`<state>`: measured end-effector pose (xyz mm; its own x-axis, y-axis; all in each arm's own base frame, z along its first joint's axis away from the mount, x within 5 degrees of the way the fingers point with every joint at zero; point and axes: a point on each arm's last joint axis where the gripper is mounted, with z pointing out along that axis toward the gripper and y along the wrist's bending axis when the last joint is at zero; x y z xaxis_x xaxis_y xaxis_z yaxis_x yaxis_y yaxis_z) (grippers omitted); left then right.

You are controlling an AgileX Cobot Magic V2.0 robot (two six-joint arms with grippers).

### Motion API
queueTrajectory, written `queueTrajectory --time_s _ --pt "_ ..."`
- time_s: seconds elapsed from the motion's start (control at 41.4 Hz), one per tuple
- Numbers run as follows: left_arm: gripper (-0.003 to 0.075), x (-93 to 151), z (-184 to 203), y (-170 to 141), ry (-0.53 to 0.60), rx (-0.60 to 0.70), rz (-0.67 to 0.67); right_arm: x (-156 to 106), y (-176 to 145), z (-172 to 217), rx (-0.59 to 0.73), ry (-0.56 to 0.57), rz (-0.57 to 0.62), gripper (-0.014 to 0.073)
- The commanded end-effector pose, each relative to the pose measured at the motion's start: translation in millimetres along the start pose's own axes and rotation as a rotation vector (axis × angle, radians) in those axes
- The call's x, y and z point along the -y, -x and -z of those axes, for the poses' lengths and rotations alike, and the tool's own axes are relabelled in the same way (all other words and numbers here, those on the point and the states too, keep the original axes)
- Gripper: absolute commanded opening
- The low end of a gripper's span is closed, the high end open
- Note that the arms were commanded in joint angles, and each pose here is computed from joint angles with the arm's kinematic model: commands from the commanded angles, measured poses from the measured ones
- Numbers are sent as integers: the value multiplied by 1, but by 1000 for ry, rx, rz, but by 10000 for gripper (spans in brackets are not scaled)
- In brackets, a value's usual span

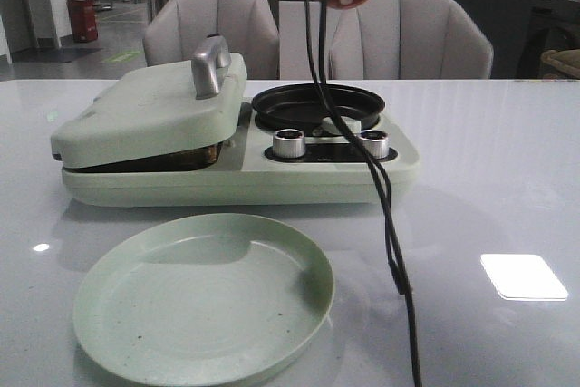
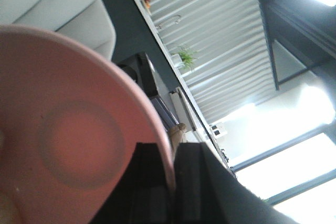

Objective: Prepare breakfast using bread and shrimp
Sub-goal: 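Tilt the pink bowl with the right gripper to pour shrimp into pan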

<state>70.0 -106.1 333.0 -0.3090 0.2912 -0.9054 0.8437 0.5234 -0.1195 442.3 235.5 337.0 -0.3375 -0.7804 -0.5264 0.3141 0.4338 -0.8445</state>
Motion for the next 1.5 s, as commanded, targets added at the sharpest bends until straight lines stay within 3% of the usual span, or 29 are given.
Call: queueTrajectory --time_s 0.0,0.387,0.797,0.943,1.232,1.474 --pt "98 1 5 15 5 97 7 72 17 6 50 -157 -87 17" --pt "98 -1 6 17 23 127 -6 21 15 1 61 -103 63 17" --pt "98 -1 6 19 30 149 -6 31 20 2 91 -96 76 17" --pt "98 -1 6 19 30 149 -6 51 28 2 108 -119 75 17" --pt "98 -1 6 19 31 149 -7 122 45 7 116 -238 -82 17" --pt "98 -1 6 19 32 151 -7 132 45 9 117 -251 -107 17"
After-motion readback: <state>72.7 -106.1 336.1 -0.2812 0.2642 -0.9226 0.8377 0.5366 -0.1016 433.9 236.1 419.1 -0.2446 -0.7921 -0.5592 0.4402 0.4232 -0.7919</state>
